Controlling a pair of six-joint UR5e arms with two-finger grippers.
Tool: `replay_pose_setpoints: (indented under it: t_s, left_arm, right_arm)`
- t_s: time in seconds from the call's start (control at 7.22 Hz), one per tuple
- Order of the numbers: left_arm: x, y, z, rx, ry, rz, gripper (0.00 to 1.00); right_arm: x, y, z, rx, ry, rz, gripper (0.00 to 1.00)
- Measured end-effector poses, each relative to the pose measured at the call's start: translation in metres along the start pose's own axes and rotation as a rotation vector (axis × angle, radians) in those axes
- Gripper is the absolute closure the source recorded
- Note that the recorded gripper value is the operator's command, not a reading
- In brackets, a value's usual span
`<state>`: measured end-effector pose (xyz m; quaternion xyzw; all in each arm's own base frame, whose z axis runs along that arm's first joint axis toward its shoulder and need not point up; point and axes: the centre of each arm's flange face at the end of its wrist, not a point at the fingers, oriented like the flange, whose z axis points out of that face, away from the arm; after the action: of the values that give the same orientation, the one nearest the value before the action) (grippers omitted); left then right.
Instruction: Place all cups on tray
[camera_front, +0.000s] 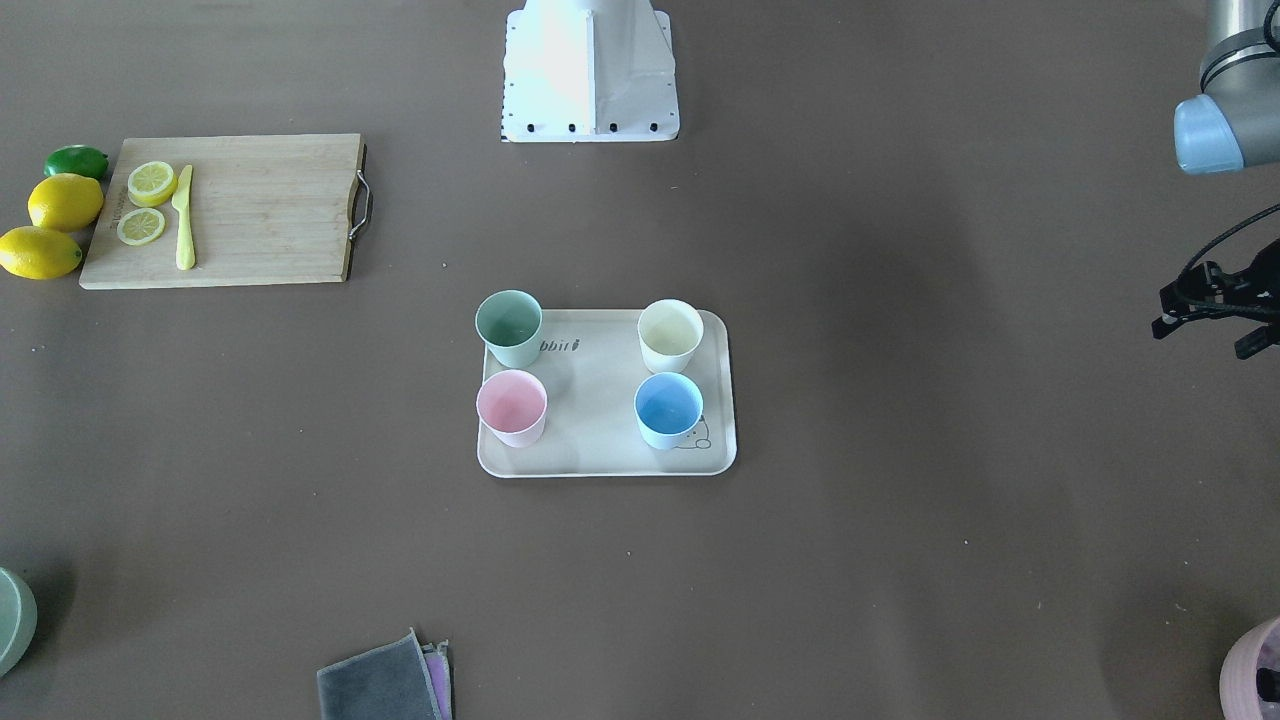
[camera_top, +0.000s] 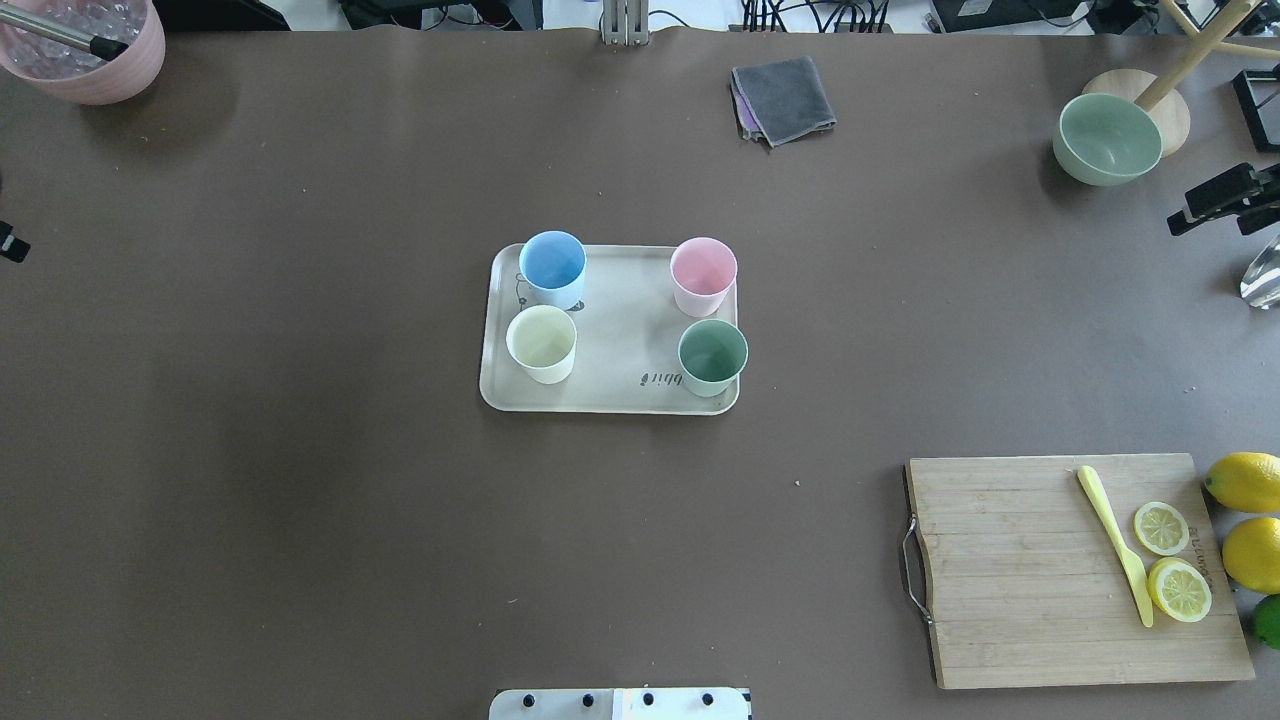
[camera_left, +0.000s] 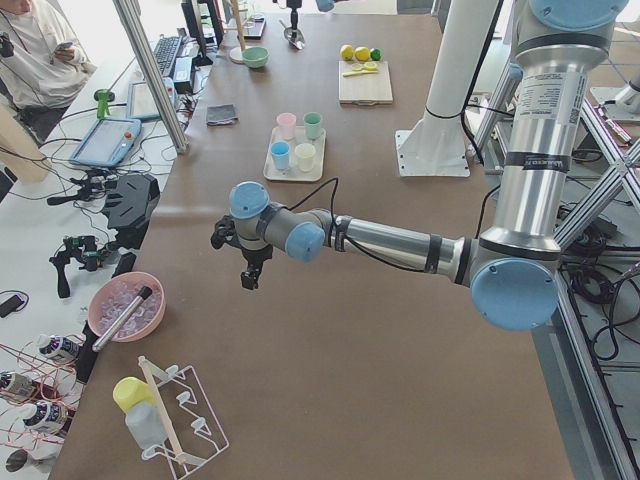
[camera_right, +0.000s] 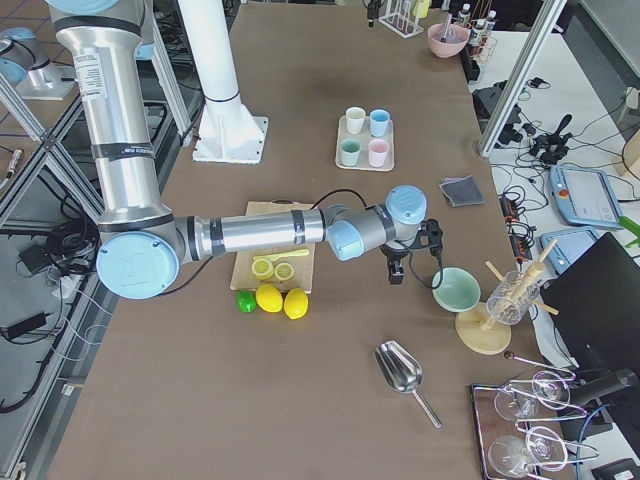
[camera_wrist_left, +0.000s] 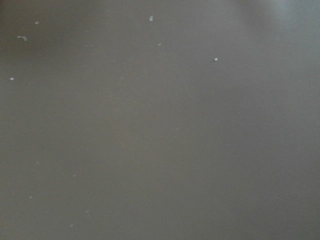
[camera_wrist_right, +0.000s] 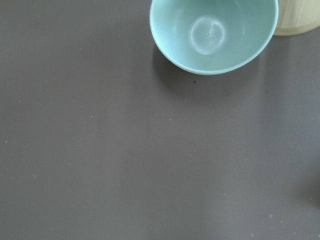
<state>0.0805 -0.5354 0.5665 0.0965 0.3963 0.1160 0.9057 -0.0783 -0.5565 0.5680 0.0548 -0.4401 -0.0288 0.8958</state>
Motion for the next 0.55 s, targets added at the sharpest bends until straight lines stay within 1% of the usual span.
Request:
replay_pose_setpoints:
  t_s: [0.14, 0.28, 0.55]
  left_arm:
    - [-0.010, 0.018, -0.001, -0.006, -0.007, -0.003, 0.02]
    - [-0.016, 0.028, 0.000, -0.012, -0.011, -0.010, 0.02]
    - [-0.026, 0.042, 0.004, -0.026, -0.018, -0.038, 0.02]
  right_arm:
    - [0.011, 0.008, 0.001, -0.002, 0.014, -0.005, 0.00]
    - [0.020, 0.013, 0.000, -0.002, 0.023, -0.004, 0.00]
    - [0.038, 0.021, -0.004, 0.002, 0.034, -0.001, 0.00]
